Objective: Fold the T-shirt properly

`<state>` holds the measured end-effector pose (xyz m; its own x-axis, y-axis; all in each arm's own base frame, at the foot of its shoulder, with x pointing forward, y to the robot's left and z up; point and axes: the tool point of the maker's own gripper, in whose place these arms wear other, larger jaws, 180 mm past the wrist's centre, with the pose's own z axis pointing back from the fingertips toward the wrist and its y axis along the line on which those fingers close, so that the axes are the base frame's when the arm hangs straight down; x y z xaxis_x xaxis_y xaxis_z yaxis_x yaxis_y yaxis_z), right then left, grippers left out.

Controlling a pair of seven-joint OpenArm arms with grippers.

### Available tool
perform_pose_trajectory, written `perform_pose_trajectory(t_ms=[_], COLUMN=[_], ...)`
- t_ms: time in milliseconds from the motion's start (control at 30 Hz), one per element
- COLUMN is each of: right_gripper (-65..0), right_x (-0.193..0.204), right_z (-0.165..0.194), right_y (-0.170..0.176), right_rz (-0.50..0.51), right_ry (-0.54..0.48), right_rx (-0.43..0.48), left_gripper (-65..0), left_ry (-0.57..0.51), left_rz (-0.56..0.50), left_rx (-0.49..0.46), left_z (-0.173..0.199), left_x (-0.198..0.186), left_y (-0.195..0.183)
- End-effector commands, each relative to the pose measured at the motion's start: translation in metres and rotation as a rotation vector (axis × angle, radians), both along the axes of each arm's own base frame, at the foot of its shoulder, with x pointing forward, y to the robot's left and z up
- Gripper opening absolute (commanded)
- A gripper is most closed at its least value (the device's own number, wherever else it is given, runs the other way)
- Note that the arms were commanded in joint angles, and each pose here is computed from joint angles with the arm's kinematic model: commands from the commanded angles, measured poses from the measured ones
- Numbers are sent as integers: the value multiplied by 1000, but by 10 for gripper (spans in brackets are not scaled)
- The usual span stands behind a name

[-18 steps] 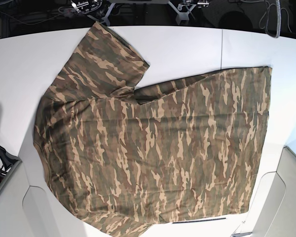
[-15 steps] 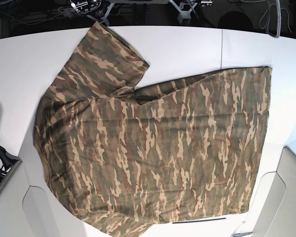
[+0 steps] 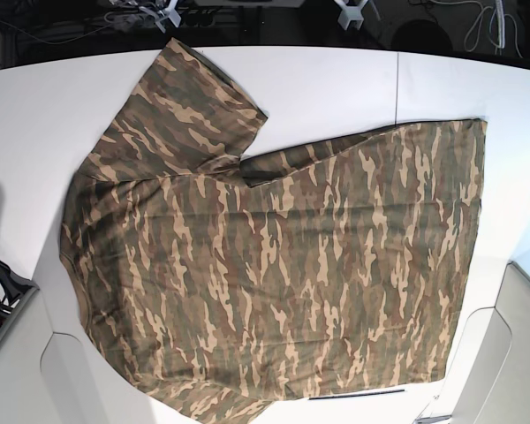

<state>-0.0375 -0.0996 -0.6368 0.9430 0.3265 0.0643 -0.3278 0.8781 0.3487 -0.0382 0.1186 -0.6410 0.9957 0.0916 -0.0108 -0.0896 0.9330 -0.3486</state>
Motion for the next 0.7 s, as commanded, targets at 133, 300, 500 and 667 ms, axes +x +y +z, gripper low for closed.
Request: perform_pose_trajectory(t_ms=[133,300,500,667], right_gripper=[-650,-650,-650,-650], right_x=[-24,-36,-24,3], right_z=[25,58,98,137], right_y=[-17,-25,-26,-30], right_rz=[-60,-101,-123,-195], right_ry=[-17,-57,-161,-233], right_rx=[77,147,189,210], left_gripper=[-590,-590,-589,-538], left_ry=[-24,-86,-175,-260], left_rz=[17,126,223,309], left_rx=[-6,16,-70,-29], left_z=[18,43,91,135], left_x=[-21,-19,-3,13], left_y=[7,25,41,78])
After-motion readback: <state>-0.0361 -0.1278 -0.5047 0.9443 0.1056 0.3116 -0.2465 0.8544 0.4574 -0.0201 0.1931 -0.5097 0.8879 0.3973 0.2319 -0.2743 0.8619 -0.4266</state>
